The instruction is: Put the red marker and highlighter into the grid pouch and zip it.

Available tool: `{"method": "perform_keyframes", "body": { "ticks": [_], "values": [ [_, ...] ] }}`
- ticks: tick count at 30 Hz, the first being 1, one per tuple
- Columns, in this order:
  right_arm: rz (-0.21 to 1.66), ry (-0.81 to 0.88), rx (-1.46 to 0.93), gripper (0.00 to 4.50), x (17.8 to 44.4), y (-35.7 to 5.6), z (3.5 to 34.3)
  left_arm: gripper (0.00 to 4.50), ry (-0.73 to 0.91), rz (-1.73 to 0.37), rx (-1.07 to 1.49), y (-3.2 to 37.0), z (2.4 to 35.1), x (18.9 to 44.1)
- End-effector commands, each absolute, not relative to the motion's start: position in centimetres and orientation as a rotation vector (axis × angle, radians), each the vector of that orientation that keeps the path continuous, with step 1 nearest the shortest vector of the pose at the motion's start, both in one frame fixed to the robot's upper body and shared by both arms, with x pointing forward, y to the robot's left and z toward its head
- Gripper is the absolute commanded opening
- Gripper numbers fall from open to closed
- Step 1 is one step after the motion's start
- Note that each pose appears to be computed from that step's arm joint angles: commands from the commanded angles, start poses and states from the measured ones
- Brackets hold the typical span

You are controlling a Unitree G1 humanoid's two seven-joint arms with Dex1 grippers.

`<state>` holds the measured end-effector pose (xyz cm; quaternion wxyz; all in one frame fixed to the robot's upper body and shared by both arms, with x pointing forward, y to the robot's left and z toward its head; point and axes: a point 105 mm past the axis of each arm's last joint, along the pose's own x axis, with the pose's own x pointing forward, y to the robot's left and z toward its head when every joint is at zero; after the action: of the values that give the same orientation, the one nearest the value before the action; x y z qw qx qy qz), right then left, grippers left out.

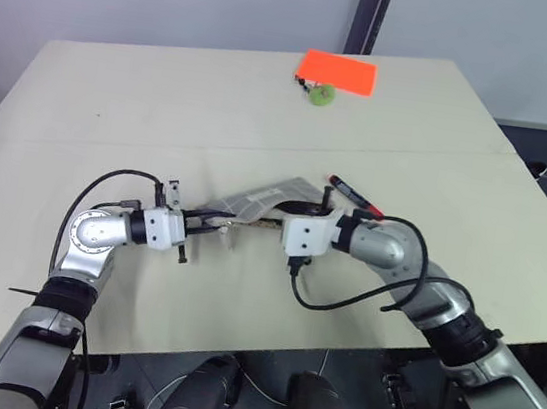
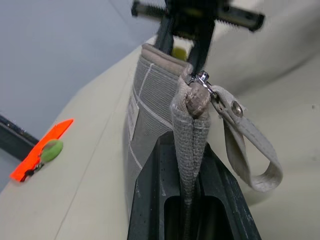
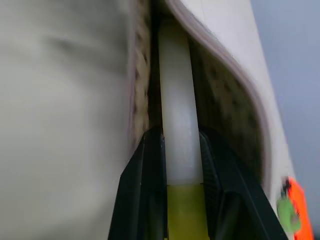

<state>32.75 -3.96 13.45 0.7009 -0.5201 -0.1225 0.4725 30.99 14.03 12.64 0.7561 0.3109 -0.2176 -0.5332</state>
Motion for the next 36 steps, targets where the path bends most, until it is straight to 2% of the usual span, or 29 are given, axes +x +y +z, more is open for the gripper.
{"method": "perform_keyframes", "body": {
  "ticks": [1,3,5,6,9,10,14,18,20,22,24,28,36],
  "values": [
    [1.082,-0.458,-1.163,0.3,31.7,-2.0,15.5,0.0,-0.537,-1.148,0.638,13.8,14.7,31.2],
    [1.11,-0.441,-1.1,1.34,31.5,-2.3,15.4,0.0,-0.532,-1.127,0.634,14.3,14.9,31.5],
    [1.115,-0.437,-1.083,2.12,31.4,-2.8,15.5,0.0,-0.526,-1.118,0.634,14.6,14.9,31.6],
    [1.098,-0.452,-1.098,2.7,31.4,-3.3,15.7,0.0,-0.518,-1.109,0.634,14.8,14.7,31.6],
    [1.027,-0.505,-1.073,4.16,31.2,-5.2,17.3,0.0,-0.5,-1.095,0.64,15.1,14.2,31.7],
    [0.992,-0.478,-0.953,4.41,30.9,-6.7,18.7,0.0,-0.492,-1.085,0.635,15.3,14.2,31.7],
    [1.033,-0.358,-0.651,4.41,28.3,-9.5,20.2,0.0,-0.48,-1.07,0.642,15.6,13.9,31.7],
    [0.896,-0.279,-0.472,4.41,28.6,-12.8,20.9,0.0,-0.477,-1.053,0.644,15.5,13.7,32.1],
    [0.724,-0.201,-0.44,4.41,30.9,-15.7,20.3,0.0,-0.478,-1.048,0.641,15.3,13.6,32.2],
    [0.562,-0.066,-0.446,4.41,33.1,-18.5,18.1,0.0,-0.484,-1.051,0.641,14.9,13.6,32.3],
    [0.529,0.027,-0.384,4.41,33.8,-19.2,16.2,0.0,-0.487,-1.056,0.644,14.6,13.6,32.5],
    [0.589,0.072,-0.346,4.41,35.1,-17.9,14.1,0.0,-0.48,-1.064,0.651,14.4,13.4,32.8],
    [0.486,0.04,-0.261,4.41,40.7,-18.5,14.5,0.0,-0.479,-1.071,0.657,14.4,13.2,32.8]
  ]
}}
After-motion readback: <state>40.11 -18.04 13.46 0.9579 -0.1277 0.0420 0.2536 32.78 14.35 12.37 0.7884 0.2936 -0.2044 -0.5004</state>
